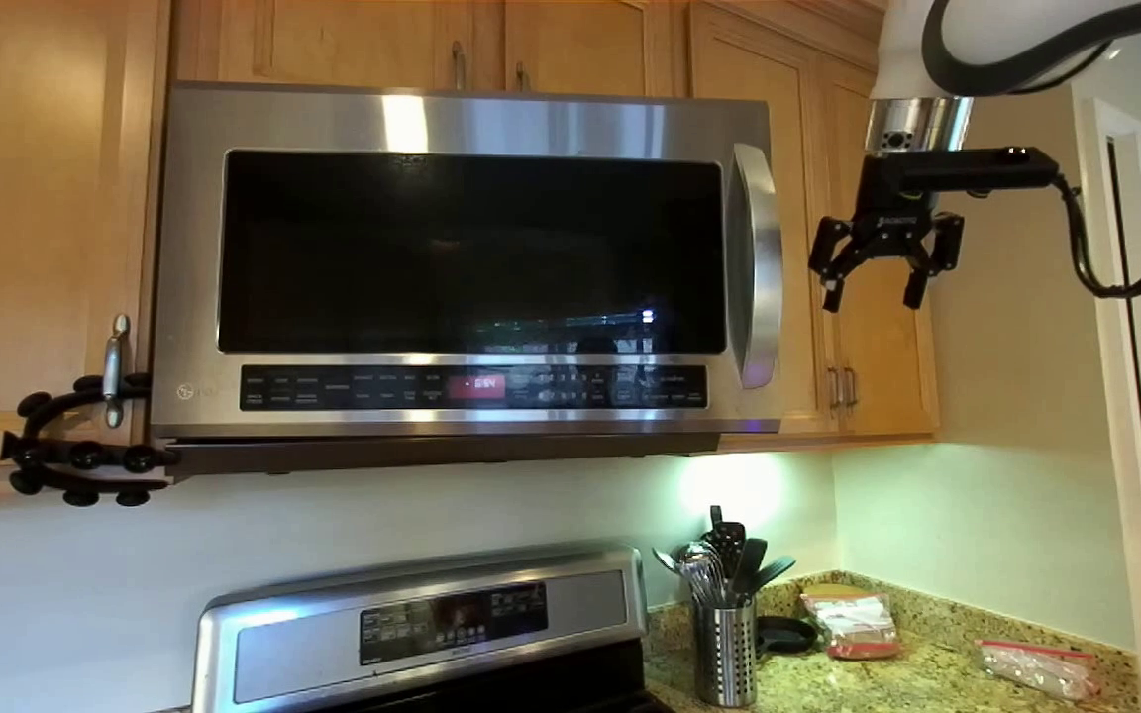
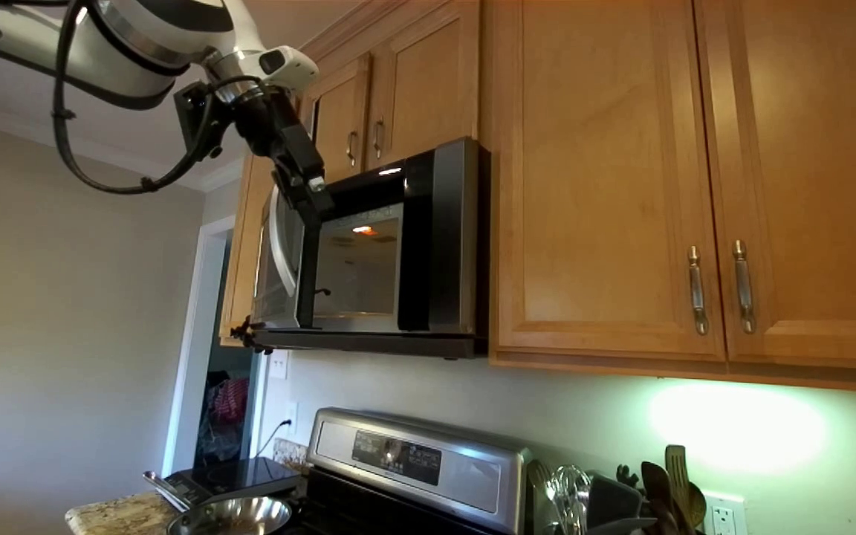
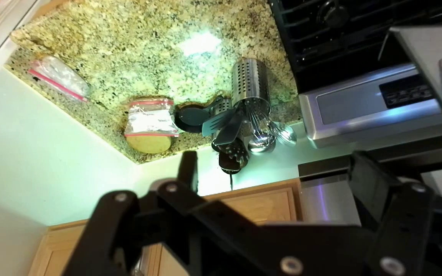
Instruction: Open the microwave door
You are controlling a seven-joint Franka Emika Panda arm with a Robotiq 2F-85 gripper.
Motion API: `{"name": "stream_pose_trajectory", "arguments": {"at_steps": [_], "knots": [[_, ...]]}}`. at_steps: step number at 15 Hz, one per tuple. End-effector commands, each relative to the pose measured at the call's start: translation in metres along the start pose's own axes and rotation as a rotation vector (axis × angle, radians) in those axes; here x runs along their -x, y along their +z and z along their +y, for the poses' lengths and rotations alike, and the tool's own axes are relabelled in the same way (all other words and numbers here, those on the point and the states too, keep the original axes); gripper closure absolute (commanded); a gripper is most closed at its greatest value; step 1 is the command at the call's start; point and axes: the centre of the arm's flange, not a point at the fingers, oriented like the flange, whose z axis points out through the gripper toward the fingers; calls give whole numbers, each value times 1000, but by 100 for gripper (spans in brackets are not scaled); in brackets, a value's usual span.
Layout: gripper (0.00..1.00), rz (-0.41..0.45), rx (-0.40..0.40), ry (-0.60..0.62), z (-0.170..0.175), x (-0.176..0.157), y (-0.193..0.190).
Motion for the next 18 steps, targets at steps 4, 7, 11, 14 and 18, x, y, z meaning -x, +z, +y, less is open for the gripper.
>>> {"name": "stream_pose_trajectory", "arguments": {"at_steps": [4, 7, 11, 14, 18], "knots": [[0, 83, -186, -71, 33, -62, 61], [0, 104, -278, -106, 33, -90, 89], [0, 60, -355, -191, 7, -108, 125], [0, -1, -381, -272, -20, -100, 140], [0, -39, -394, -364, -50, -84, 147]]}}
